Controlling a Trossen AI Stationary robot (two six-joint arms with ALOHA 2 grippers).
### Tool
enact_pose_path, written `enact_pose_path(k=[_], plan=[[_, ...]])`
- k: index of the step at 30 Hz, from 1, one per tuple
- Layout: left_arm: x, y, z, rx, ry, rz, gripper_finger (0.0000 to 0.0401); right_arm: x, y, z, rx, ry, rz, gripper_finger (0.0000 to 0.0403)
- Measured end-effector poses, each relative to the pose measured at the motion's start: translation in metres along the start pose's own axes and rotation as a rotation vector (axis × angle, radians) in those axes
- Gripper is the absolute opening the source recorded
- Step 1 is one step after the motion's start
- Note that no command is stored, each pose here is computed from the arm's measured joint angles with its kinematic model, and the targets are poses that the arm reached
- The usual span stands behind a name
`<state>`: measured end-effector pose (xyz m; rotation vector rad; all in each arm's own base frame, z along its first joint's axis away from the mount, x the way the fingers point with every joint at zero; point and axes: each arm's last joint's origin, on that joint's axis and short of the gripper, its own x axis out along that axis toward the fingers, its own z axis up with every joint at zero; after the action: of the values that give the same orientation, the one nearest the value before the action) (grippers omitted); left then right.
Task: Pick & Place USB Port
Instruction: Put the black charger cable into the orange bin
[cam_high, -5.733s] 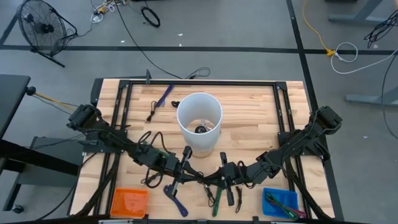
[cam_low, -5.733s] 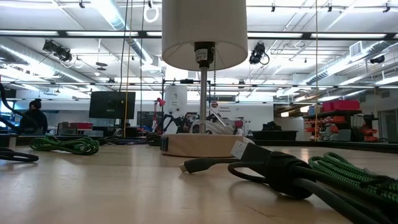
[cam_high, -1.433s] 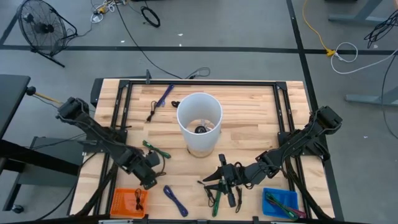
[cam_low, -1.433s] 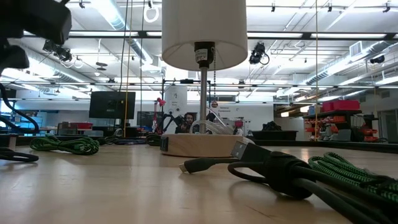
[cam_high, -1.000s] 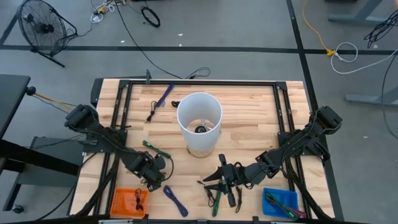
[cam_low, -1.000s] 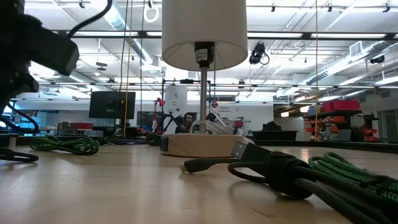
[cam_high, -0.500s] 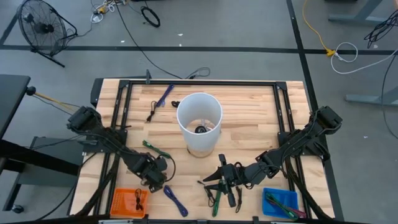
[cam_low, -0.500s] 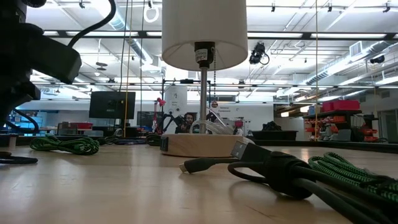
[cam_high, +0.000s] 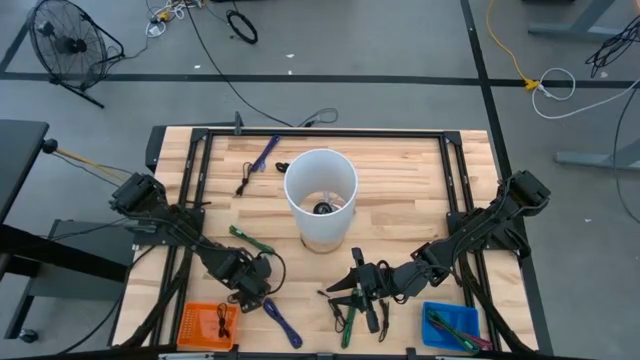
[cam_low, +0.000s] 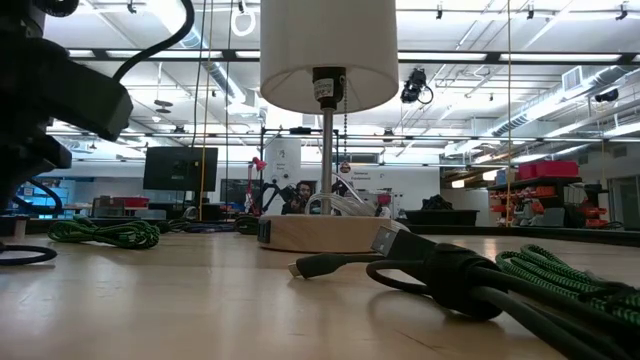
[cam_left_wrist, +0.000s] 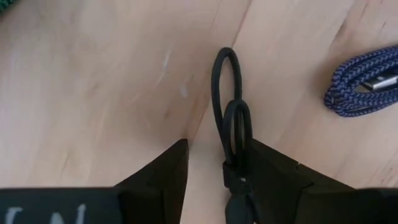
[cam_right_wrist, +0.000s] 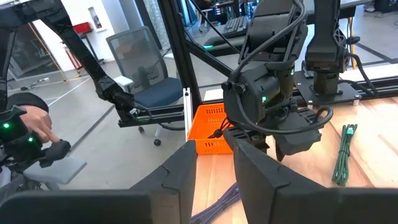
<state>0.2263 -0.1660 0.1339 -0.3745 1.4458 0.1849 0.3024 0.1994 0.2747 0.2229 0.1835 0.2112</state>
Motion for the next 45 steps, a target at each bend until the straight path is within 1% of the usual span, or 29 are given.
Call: enact_pose_path(k=[2,4,7,9,10,11,15,18,23,26,28,33,36,41,45], plan=[[0.000,0.001,0.000,0.013,0.005,0.007,0.0163,0.000,0.000,0.000,0.000,0.000,-0.001,0.0107],[0.001,0.001,0.000,0.017,0.010,0.007,0.0146,0.000,0.000,0.000,0.000,0.000,-0.001,0.0107],[0.001,0.002,-0.001,0.026,0.014,0.015,0.0095,0.000,0.000,0.000,0.000,0.000,-0.001,0.0107],[0.001,0.002,-0.001,0.032,0.015,0.018,0.0044,0.000,0.000,0.000,0.000,0.000,-0.001,0.0107],[0.001,0.002,-0.001,0.040,0.012,0.018,0.0025,0.000,0.000,0.000,0.000,0.000,0.000,0.0107],[0.001,0.002,-0.001,0.042,0.004,0.021,0.0017,0.000,0.000,0.000,0.000,0.000,-0.001,0.0107],[-0.004,-0.001,0.002,0.053,-0.009,0.020,0.0014,0.000,0.000,0.000,0.000,0.000,-0.001,0.0107],[-0.014,-0.009,0.006,0.091,-0.009,0.038,0.0007,0.000,0.000,0.000,0.000,0.000,-0.001,0.0107],[-0.045,-0.021,0.016,0.132,-0.038,0.106,0.0005,0.000,0.000,0.000,0.000,0.002,-0.001,0.0107],[-0.065,-0.030,0.020,0.143,-0.038,0.115,0.0004,0.000,0.000,0.000,-0.002,0.004,-0.002,0.0107],[-0.079,-0.037,0.018,0.159,-0.026,0.116,0.0004,0.000,0.000,-0.001,-0.003,0.007,-0.003,0.0107],[-0.111,-0.061,-0.004,0.150,-0.033,0.095,0.0004,0.000,-0.001,-0.002,-0.009,0.023,-0.008,0.0107],[-0.125,-0.077,-0.024,0.129,-0.072,0.065,0.0003,0.000,-0.001,-0.003,-0.011,0.028,-0.010,0.0107],[-0.130,-0.094,-0.069,0.064,-0.100,0.031,0.0003,0.000,-0.001,-0.003,-0.011,0.026,-0.009,0.0107],[-0.127,-0.096,-0.102,-0.010,-0.091,0.038,0.0002,0.000,-0.001,-0.002,-0.009,0.023,-0.009,0.0107]])
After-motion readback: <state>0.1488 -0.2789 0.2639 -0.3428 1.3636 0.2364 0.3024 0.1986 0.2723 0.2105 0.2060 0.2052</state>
